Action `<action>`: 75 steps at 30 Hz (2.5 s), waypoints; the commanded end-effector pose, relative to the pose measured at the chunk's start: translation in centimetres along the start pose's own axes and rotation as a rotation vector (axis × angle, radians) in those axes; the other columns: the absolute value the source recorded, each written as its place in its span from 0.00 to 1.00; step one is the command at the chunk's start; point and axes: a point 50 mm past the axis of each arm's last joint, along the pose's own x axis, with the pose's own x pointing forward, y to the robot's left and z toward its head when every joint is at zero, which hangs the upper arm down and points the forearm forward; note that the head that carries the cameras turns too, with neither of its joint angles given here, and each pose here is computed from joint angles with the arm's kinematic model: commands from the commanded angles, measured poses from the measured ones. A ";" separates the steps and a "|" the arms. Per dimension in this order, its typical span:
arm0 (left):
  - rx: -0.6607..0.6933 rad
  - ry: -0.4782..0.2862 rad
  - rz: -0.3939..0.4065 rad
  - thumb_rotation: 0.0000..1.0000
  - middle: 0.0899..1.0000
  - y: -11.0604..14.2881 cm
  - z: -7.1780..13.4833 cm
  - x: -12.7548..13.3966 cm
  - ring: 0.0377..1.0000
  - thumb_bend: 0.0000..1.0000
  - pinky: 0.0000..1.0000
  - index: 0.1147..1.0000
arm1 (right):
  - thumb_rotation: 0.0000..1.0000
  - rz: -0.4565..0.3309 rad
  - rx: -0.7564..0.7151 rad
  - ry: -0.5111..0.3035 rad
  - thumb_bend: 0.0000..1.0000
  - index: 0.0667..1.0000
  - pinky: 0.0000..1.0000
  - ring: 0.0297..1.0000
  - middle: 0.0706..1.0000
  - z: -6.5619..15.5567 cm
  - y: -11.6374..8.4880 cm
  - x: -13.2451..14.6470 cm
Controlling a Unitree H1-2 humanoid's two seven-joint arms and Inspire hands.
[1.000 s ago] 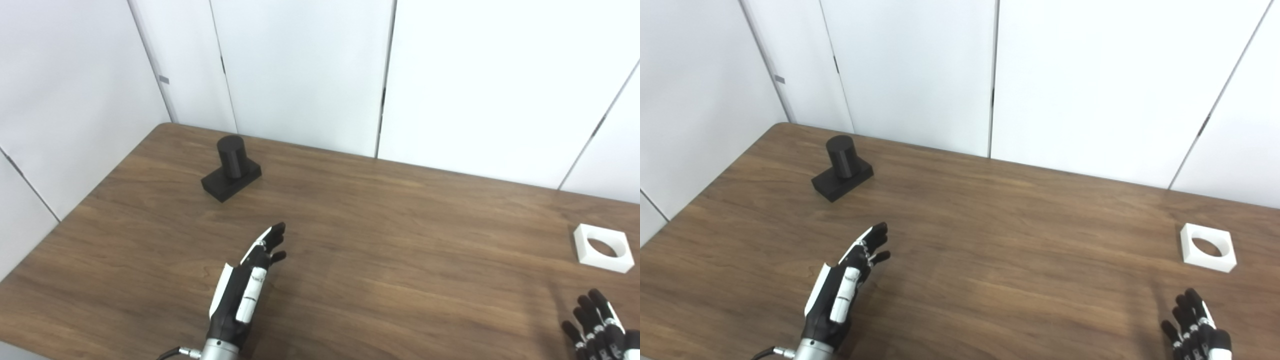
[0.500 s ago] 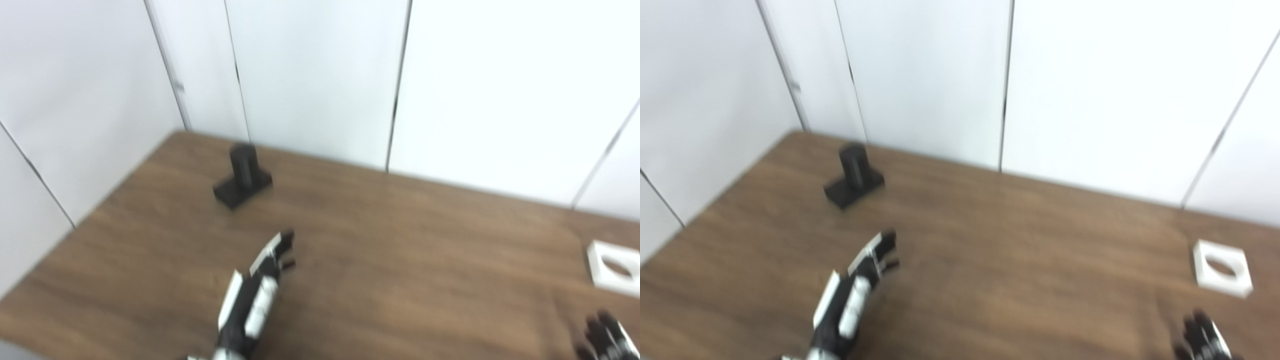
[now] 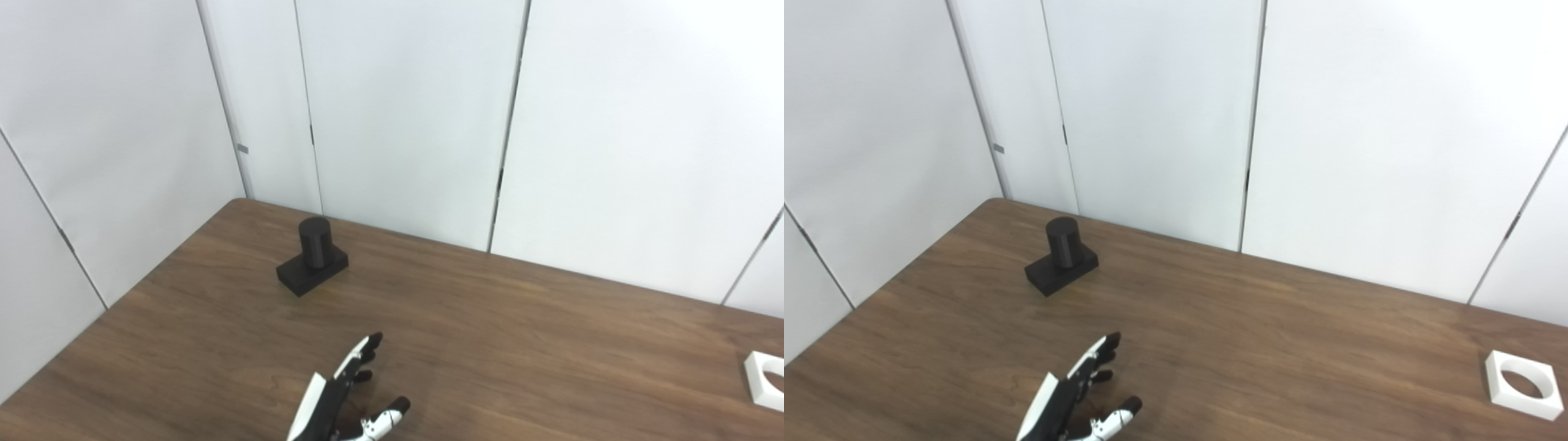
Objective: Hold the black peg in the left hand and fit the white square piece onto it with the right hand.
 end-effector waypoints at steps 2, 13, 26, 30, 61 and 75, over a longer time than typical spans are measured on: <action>0.034 -0.044 0.095 0.33 0.95 1.9 2.5 1.7 0.93 0.59 0.87 0.89 | 1.00 -0.013 -0.004 0.007 0.69 0.92 1.00 0.96 0.93 -0.1 0.3 -0.7; 0.491 0.011 0.220 0.60 0.98 9.3 4.7 6.8 0.98 0.83 0.91 0.88 | 1.00 -0.017 -0.009 0.004 0.70 0.91 1.00 0.97 0.93 -0.3 0.6 -0.6; 0.752 0.119 0.286 0.66 0.97 11.8 2.8 12.5 0.97 0.95 0.87 0.85 | 1.00 -0.020 -0.036 0.015 0.74 0.89 0.98 0.96 0.91 -0.3 0.6 -0.7; 0.782 0.151 0.310 0.67 0.96 12.1 2.0 14.0 0.97 0.95 0.90 0.86 | 1.00 -0.020 -0.038 0.015 0.75 0.88 0.99 0.96 0.91 -0.3 0.6 -0.7; 0.829 0.274 0.281 0.67 0.95 12.5 -2.5 22.7 0.97 0.98 0.92 0.86 | 1.00 -0.015 -0.057 0.018 0.81 0.87 0.96 0.93 0.89 -0.2 0.6 -1.2; 0.783 0.284 0.201 0.60 0.92 11.2 -2.5 24.8 0.95 0.99 0.92 0.80 | 1.00 -0.017 -0.056 0.032 0.85 0.87 0.99 0.94 0.89 0.1 0.9 -1.5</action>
